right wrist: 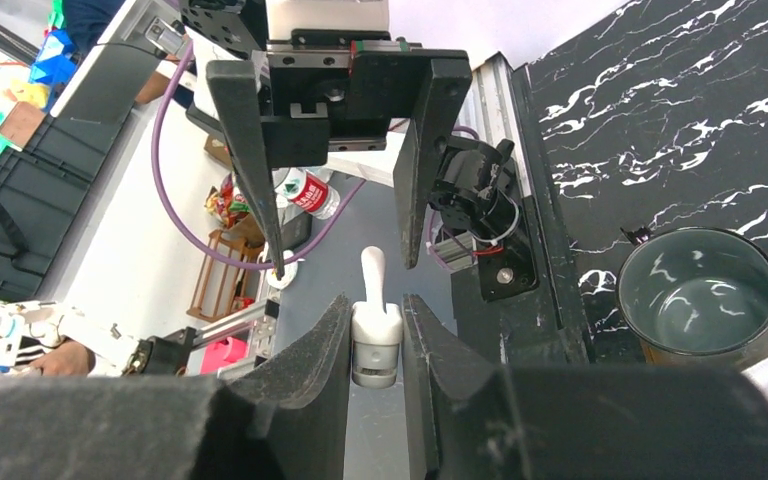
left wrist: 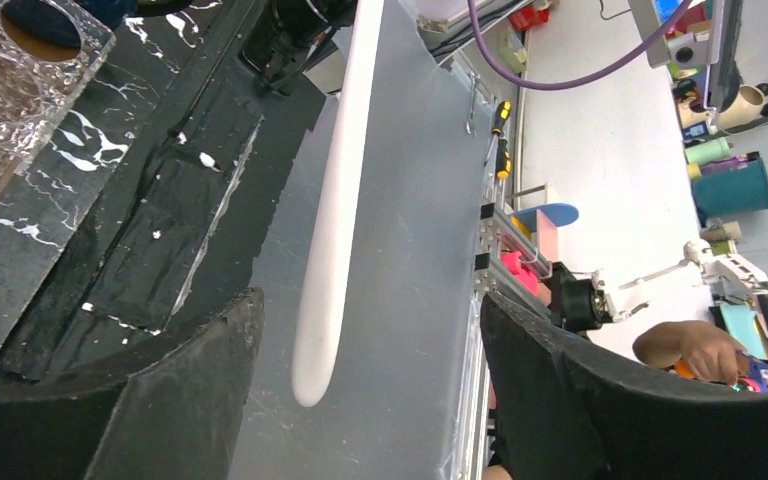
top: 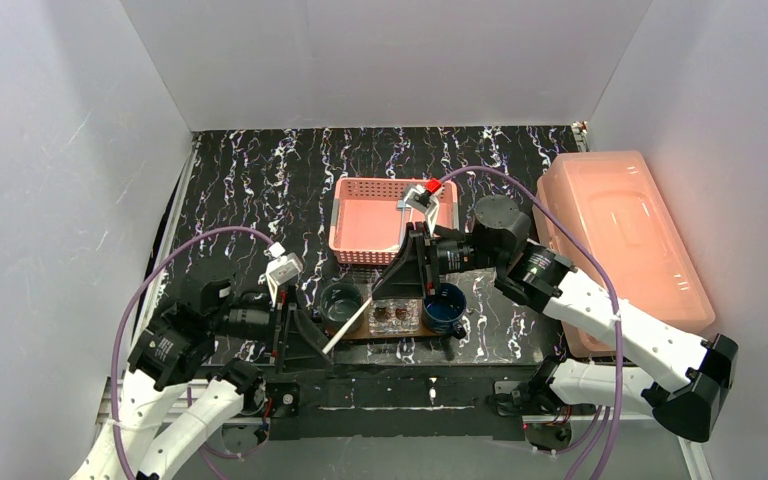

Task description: Prepare toiletry sets of a toothbrush and toothpaste on the tray

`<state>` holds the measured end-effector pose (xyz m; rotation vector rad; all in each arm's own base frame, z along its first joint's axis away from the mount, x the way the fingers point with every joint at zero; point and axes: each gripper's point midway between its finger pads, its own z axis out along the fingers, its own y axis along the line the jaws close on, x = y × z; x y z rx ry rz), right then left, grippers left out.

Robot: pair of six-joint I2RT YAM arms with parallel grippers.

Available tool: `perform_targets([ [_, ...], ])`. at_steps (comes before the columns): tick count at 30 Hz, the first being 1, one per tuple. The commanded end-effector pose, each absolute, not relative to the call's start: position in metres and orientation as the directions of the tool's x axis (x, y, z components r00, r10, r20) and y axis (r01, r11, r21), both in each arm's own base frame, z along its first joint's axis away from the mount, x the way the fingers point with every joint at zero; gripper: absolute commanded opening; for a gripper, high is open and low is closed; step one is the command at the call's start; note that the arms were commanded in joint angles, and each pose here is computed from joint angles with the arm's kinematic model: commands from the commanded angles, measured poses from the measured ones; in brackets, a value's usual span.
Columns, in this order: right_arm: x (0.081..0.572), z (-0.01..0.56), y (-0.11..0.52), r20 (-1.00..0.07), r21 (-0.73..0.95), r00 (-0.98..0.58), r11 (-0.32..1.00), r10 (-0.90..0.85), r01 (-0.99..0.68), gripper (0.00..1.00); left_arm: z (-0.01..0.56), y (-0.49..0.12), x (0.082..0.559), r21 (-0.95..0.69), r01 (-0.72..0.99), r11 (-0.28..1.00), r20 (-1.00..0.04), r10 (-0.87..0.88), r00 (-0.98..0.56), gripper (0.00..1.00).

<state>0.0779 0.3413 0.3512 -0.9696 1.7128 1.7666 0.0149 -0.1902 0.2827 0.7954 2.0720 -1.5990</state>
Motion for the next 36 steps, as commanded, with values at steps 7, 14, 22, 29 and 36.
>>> perform_targets([
  [7,0.085,0.345,0.326,-0.800,0.558,-0.568,0.108,-0.192,-0.823,0.01,0.282,-0.186,0.052,-0.661,0.647,0.380,-0.660,0.116,-0.742,0.97],
  [14,0.070,0.346,0.327,-0.828,0.394,-0.482,0.316,-0.285,-0.863,0.01,0.254,-0.174,0.091,-0.586,0.559,0.587,-0.662,0.051,-0.748,0.98],
  [22,0.073,0.337,0.309,-0.826,0.126,-0.414,0.591,-0.382,-0.797,0.01,0.227,-0.167,0.100,-0.559,0.526,0.641,-0.662,0.037,-0.749,0.98],
  [29,0.080,0.341,0.294,-0.844,-0.027,-0.356,0.695,-0.401,-0.718,0.01,0.218,-0.168,0.102,-0.560,0.520,0.645,-0.660,0.032,-0.750,0.98],
  [36,0.085,0.339,0.287,-0.865,-0.098,-0.307,0.734,-0.397,-0.672,0.01,0.213,-0.169,0.103,-0.564,0.513,0.647,-0.654,0.029,-0.756,0.98],
])
